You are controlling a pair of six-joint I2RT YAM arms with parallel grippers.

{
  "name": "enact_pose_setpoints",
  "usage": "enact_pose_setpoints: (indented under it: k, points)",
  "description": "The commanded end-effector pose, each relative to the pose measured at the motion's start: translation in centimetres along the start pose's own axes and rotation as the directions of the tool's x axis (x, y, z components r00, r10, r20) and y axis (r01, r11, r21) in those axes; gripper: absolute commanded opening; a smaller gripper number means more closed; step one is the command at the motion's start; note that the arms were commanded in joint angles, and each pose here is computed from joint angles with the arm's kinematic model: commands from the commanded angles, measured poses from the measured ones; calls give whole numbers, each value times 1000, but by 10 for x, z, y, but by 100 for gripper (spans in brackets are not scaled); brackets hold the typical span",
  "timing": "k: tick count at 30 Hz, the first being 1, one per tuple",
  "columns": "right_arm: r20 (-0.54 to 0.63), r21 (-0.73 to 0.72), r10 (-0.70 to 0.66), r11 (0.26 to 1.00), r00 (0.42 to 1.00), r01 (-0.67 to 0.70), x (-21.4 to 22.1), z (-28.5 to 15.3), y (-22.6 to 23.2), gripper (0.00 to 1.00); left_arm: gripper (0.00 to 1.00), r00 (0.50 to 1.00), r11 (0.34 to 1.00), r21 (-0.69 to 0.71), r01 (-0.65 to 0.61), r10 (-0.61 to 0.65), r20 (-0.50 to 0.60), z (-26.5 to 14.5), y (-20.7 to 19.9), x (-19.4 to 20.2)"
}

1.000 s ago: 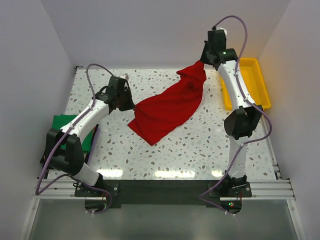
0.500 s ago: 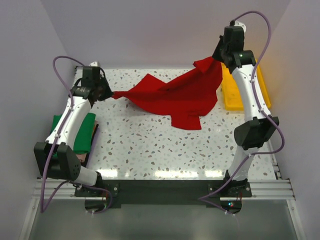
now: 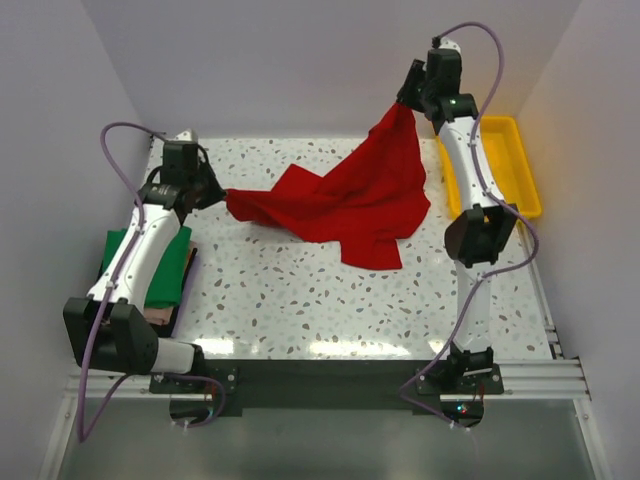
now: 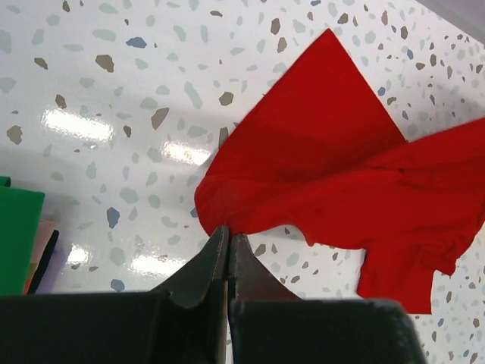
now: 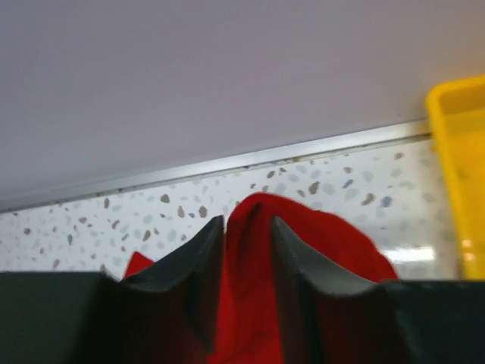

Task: Fold and stack the t-shirts
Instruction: Flatten the tshirt out

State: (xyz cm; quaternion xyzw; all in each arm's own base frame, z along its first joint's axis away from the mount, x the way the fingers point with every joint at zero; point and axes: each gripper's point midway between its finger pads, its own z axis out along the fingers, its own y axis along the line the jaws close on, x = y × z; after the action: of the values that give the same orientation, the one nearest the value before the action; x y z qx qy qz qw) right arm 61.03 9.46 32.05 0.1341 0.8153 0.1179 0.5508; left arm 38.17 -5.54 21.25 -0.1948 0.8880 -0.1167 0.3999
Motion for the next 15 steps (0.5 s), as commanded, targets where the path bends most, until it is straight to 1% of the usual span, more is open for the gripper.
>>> enact_pose_setpoints:
  k: [1, 2, 3, 5, 7, 8, 9, 10, 11, 12, 13, 14, 15]
  points:
    - [-87, -57, -1, 998, 996, -4, 30, 27, 4, 45, 0, 999, 999, 22, 30, -31, 29, 5, -3, -6]
    - [-74, -61, 0, 998, 997, -4, 22, 17, 7, 62, 0, 999, 999, 21, 27, -27, 28, 5, -2, -4]
    - [-113, -38, -3, 999, 994, -1, 41, 21, -3, 69, 0, 999, 999, 24, 25, -26, 30, 4, -2, -4]
    - [-121, -4, -17, 1000, 993, 16, 44, 1, -11, 78, 0, 999, 999, 26, 25, -25, 23, 5, 0, 0]
    - [-126, 29, -20, 999, 992, 24, 43, -19, -20, 78, 0, 1000, 999, 28, 20, -20, 19, 5, 1, 4]
    - [-141, 53, -16, 998, 990, 24, 49, -40, -26, 78, 0, 999, 999, 34, 21, -22, 28, 5, 1, 3]
    - [-138, 68, -11, 997, 990, 21, 51, -50, -31, 74, 0, 1000, 998, 55, 20, -21, 11, 5, -2, 9]
    - [-150, 85, -1, 996, 989, 14, 60, -59, -38, 72, 0, 1000, 998, 64, 20, -20, 8, 5, -3, 11]
    - [-225, 121, 17, 993, 974, 10, 100, -66, -55, 70, 0, 1000, 997, 70, 21, -21, 11, 5, -3, 11]
    - [-157, 98, 28, 995, 987, -12, 85, -87, -50, 67, 0, 1000, 997, 72, 19, -20, 9, 5, -2, 15]
    - [-160, 105, 38, 994, 986, -22, 94, -97, -56, 63, 0, 1000, 997, 79, 20, -21, 8, 3, -2, 16]
    - [-218, 120, 60, 992, 974, -34, 132, -100, -69, 62, 0, 1000, 996, 87, 17, -19, 17, 2, -4, 15]
    - [-198, 106, 70, 993, 978, -50, 131, -117, -68, 61, 0, 1000, 996, 89, 18, -20, 13, 2, -3, 17]
